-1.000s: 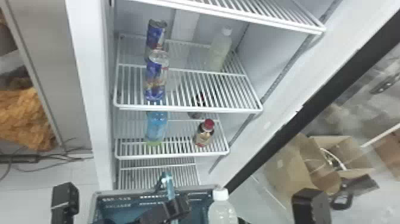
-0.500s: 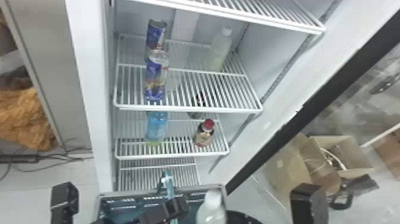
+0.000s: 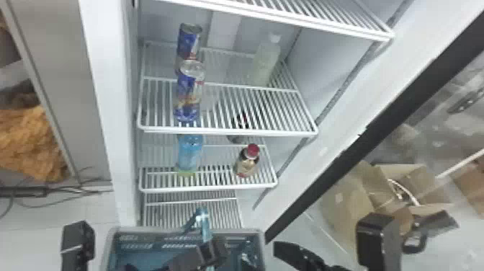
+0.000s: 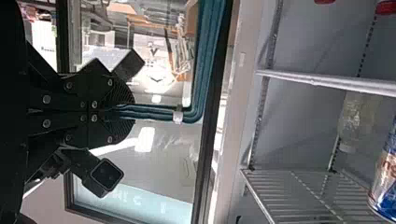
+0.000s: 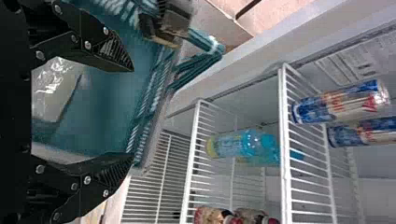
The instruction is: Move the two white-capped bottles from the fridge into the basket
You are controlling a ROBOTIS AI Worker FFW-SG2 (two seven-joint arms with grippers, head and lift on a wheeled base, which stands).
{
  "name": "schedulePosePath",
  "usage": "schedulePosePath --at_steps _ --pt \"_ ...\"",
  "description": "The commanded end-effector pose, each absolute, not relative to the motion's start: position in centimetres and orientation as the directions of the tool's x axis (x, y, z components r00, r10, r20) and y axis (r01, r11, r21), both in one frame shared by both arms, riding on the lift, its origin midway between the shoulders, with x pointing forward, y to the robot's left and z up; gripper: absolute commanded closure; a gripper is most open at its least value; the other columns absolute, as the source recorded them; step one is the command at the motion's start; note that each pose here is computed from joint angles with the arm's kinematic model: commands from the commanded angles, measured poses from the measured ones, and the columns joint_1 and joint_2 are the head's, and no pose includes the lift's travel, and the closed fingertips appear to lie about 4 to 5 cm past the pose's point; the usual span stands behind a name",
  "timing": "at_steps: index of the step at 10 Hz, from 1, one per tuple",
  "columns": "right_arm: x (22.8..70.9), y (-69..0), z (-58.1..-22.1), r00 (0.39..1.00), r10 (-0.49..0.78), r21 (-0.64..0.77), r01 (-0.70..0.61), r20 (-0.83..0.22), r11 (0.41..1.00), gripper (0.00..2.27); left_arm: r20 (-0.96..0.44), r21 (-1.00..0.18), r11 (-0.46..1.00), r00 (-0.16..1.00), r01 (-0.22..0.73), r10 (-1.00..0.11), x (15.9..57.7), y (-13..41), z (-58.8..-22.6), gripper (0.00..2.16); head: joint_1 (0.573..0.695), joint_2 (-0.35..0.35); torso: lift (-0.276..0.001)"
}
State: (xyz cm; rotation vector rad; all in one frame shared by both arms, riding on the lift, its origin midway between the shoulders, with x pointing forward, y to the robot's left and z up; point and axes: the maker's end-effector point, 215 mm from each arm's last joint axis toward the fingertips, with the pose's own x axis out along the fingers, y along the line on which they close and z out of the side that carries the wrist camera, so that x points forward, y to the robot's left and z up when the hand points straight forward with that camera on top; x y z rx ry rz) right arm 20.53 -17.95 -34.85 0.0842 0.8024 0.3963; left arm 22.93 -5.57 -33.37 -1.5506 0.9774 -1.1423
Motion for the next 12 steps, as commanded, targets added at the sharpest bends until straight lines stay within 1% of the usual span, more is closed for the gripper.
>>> schedulePosePath --at_steps 1,6,8,9,12 --pt "21.0 -18.1 -34.3 0.642 0.370 0.207 -0.317 -0.671 0.925 0.47 0.218 -0.969 -0.241 0.249 -0.064 -0.944 23.0 -5.5 -33.2 1.19 0.695 -0.350 0.000" --pt "24.7 -21.3 -31.7 0.745 0.285 0.076 -0.302 -0.603 0.950 0.48 0.218 -0.968 -0.241 0.249 -0.066 -0.944 23.0 -5.5 -33.3 1.19 0.695 -0.350 0.000" --pt "27.0 -21.7 -29.3 0.806 0.271 0.030 -0.301 -0.526 0.953 0.48 0.217 -0.969 -0.240 0.251 -0.065 -0.943 23.0 -5.5 -33.3 1.19 0.695 -0.350 0.000" --pt "28.3 -21.8 -27.4 0.843 0.266 0.013 -0.295 -0.468 0.956 0.48 0.217 -0.968 -0.241 0.252 -0.067 -0.943 23.0 -5.4 -33.4 1.19 0.695 -0.350 0.000" --pt "32.2 -23.6 -26.2 0.910 0.235 -0.001 -0.250 -0.342 0.968 0.48 0.223 -0.967 -0.246 0.250 -0.064 -0.942 23.1 -5.5 -33.1 1.19 0.695 -0.350 0.000"
